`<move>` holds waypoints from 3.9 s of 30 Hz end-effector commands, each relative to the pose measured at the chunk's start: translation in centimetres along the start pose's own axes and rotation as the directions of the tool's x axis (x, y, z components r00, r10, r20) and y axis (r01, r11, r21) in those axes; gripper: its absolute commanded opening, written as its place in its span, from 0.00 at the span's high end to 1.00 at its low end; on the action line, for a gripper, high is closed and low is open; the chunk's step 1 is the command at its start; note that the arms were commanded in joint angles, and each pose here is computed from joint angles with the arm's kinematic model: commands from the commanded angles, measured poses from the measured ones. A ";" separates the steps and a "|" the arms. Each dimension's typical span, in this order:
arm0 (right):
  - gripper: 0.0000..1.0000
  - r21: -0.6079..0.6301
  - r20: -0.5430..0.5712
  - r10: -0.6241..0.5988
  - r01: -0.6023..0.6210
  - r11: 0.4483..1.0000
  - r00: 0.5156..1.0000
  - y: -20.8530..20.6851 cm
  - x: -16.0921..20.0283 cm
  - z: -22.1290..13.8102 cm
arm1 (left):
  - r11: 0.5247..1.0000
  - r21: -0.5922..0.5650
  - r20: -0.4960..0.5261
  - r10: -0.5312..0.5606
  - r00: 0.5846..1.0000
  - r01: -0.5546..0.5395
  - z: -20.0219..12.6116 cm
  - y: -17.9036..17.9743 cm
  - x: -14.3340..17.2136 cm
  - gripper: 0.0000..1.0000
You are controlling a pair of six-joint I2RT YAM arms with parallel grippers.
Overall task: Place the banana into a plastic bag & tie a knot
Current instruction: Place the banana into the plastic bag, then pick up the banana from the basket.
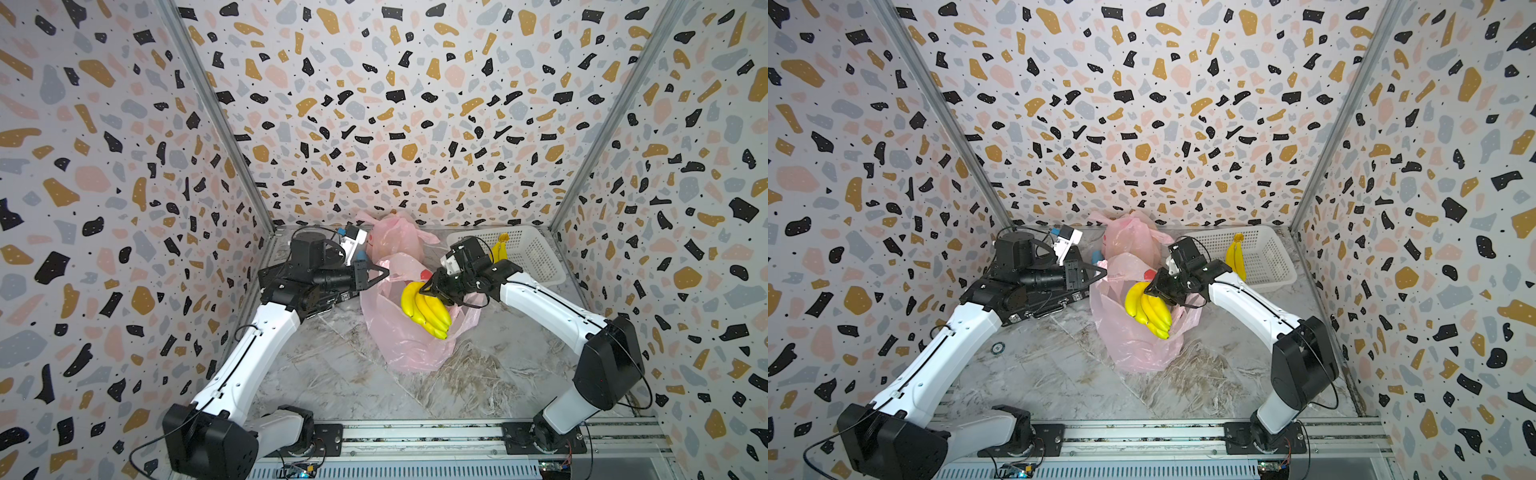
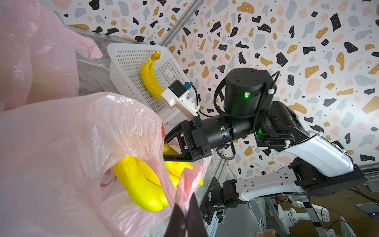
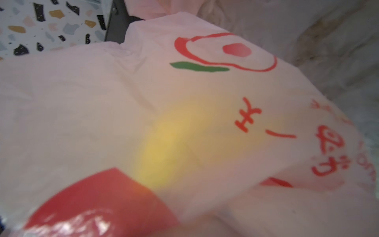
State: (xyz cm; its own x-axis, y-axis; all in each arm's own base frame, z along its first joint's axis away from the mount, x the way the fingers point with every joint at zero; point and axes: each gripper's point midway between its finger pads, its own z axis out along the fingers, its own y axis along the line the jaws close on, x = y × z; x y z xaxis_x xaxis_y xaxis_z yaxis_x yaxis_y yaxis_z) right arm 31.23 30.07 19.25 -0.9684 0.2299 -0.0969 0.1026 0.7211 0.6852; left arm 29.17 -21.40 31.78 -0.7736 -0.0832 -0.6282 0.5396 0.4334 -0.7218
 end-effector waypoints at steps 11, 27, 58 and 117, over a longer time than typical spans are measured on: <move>1.00 0.155 0.186 0.263 -0.293 0.943 0.947 -1.9 -3.7 -0.2 | 1.000 -0.019 -0.009 -0.007 1.000 0.006 1.1 1.8 0.4 1.00; 0.22 0.211 0.222 -0.042 -0.005 0.977 0.974 1.2 -6.6 1.3 | 0.996 -0.078 -0.040 -0.043 0.998 0.039 2.6 4.9 0.8 1.00; 0.07 0.644 0.307 -0.497 0.208 0.737 0.812 -10.8 -16.1 -13.5 | 0.988 -0.152 -0.009 -0.009 1.000 0.008 2.1 5.5 -0.6 1.00; 0.38 0.465 0.348 -0.427 0.242 0.852 0.835 -23.3 -34.8 -1.7 | 0.975 -0.223 0.000 -0.006 1.000 0.006 2.9 7.8 -1.2 1.00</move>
State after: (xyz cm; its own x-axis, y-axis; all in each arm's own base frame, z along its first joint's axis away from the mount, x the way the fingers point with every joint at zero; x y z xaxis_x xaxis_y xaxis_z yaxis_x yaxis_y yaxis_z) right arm 61.50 3.35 5.66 -0.7949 0.1084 -0.5969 -0.0231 0.9778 0.2083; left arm 34.95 -20.30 25.17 -0.7991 -0.0968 -0.5933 0.4144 0.6262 -0.6604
